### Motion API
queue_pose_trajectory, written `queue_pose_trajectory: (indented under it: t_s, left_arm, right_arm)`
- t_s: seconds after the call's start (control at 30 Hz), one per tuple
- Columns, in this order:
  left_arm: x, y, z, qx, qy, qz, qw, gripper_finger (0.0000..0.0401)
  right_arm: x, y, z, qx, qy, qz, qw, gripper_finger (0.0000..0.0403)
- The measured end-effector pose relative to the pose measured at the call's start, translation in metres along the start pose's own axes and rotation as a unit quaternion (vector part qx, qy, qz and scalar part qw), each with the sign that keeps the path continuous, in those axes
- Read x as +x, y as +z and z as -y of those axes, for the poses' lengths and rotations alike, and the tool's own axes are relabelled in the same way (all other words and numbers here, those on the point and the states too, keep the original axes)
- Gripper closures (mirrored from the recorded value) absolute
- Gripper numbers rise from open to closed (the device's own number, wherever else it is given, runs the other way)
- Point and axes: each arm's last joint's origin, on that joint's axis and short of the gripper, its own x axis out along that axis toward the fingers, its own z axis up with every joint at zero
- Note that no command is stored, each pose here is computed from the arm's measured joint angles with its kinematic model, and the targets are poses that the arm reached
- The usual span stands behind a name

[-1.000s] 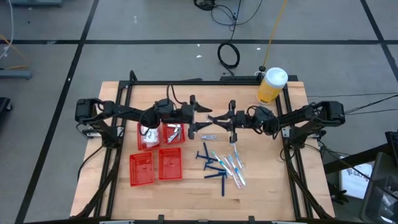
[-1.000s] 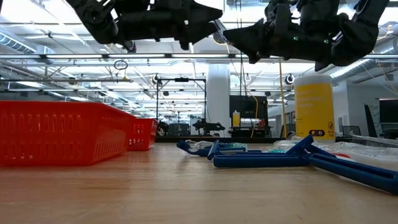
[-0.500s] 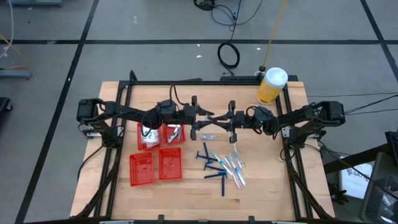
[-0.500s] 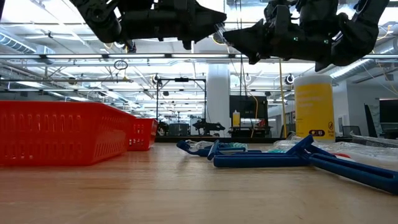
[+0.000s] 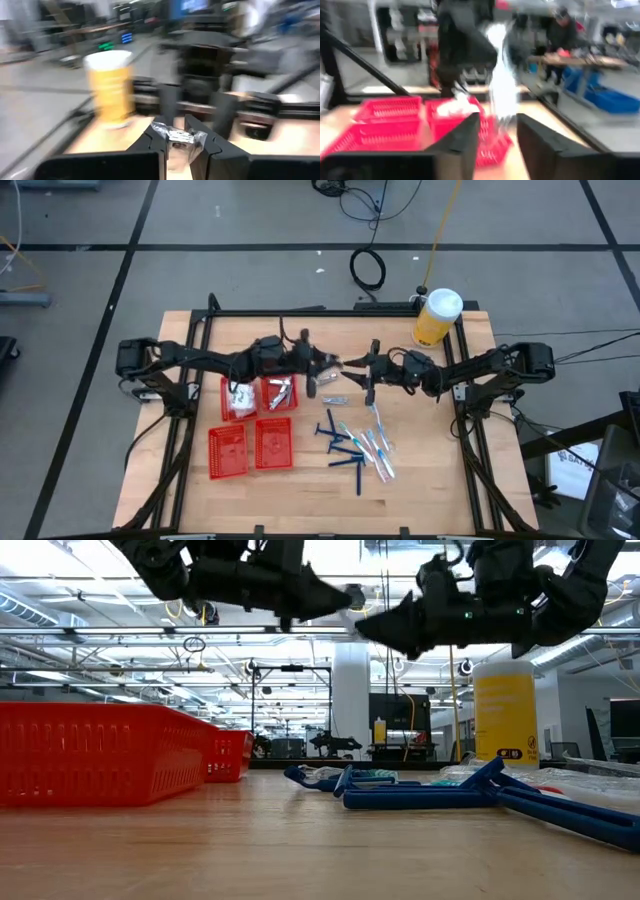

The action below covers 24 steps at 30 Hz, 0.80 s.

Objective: Pick & Place Travel size toiletries
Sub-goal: Put the silver nail cutter into the top right red basket

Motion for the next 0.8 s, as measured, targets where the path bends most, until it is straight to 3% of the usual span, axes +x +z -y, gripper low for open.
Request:
queue_pose_trajectory:
  t_s: [0.17, 0.3, 0.47, 0.8]
  left_arm:
    - [-0.026, 0.015, -0.004, 0.0, 0.084, -0.073, 0.994, 0.0373]
    - [-0.05, 0.017, -0.006, -0.048, 0.116, -0.156, 0.98, 0.0373]
    - [-0.069, -0.001, -0.004, -0.124, 0.149, -0.259, 0.946, 0.0373]
    - [-0.09, -0.063, 0.009, -0.249, 0.187, -0.309, 0.899, 0.0373]
  right_arm:
    - [-0.001, -0.008, 0.003, -0.008, -0.034, -0.041, 0.999, 0.0179]
    - [-0.001, -0.009, 0.005, -0.004, -0.038, -0.046, 0.998, 0.0141]
    - [-0.001, -0.011, 0.008, -0.003, -0.044, -0.053, 0.998, 0.0129]
    - [-0.002, -0.013, 0.011, -0.004, -0.049, -0.063, 0.997, 0.0147]
